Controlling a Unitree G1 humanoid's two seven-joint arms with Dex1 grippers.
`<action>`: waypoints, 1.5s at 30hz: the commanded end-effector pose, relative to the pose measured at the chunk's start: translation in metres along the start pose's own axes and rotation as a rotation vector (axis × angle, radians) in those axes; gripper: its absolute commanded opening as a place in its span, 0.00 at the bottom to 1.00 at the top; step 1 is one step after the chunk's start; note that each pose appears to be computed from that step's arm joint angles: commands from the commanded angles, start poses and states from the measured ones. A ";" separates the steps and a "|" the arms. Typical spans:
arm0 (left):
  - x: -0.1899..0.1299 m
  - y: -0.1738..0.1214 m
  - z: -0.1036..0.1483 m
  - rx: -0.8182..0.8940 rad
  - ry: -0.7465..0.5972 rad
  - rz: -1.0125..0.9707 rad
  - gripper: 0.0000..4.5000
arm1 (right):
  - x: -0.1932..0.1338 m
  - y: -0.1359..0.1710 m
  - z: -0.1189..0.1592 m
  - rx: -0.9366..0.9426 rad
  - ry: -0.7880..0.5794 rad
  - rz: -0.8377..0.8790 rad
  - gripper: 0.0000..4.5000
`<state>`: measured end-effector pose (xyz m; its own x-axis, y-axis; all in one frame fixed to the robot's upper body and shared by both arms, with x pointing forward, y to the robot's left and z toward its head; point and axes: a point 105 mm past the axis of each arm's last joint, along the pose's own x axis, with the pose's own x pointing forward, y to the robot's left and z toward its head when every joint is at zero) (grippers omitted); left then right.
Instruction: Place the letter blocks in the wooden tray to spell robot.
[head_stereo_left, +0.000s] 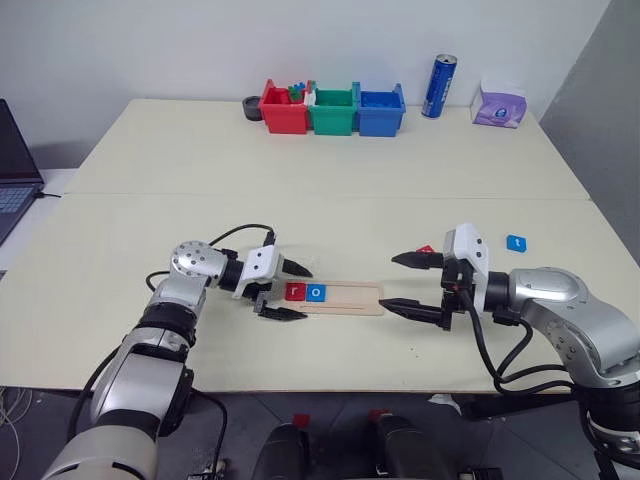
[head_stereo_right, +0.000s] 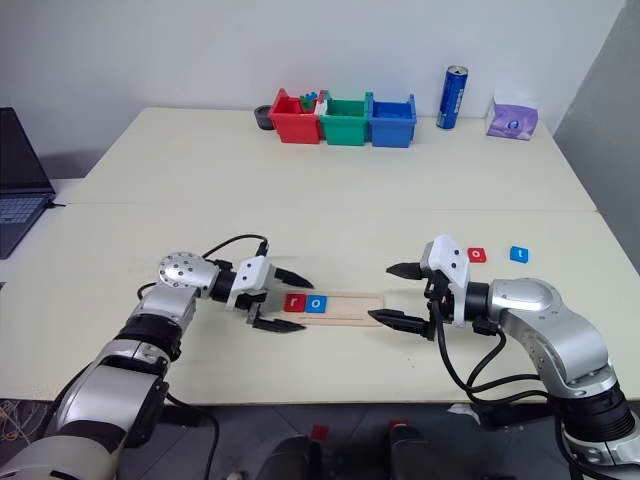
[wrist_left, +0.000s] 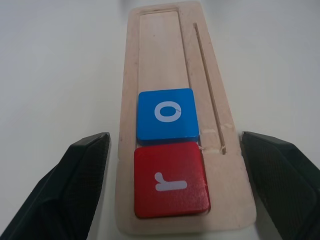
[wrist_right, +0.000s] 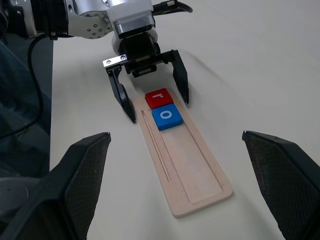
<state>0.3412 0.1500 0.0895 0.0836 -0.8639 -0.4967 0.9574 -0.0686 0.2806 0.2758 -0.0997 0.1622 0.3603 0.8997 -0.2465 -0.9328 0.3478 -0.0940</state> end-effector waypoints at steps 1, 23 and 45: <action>-0.021 0.009 0.016 0.042 -0.005 0.031 0.98 | -0.001 0.002 0.015 -0.035 -0.042 0.000 1.00; 0.030 -0.011 0.103 -0.150 -0.303 0.392 0.98 | -0.036 -0.089 -0.055 0.102 0.055 -0.909 1.00; 0.041 -0.019 0.117 -0.159 -0.304 0.377 0.98 | -0.002 -0.097 -0.079 0.308 0.018 -0.890 1.00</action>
<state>0.3002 0.0622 0.1505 0.3911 -0.9097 -0.1397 0.9075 0.3559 0.2231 0.3631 -0.1562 0.0868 0.9303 0.2647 -0.2537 -0.2731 0.9620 0.0023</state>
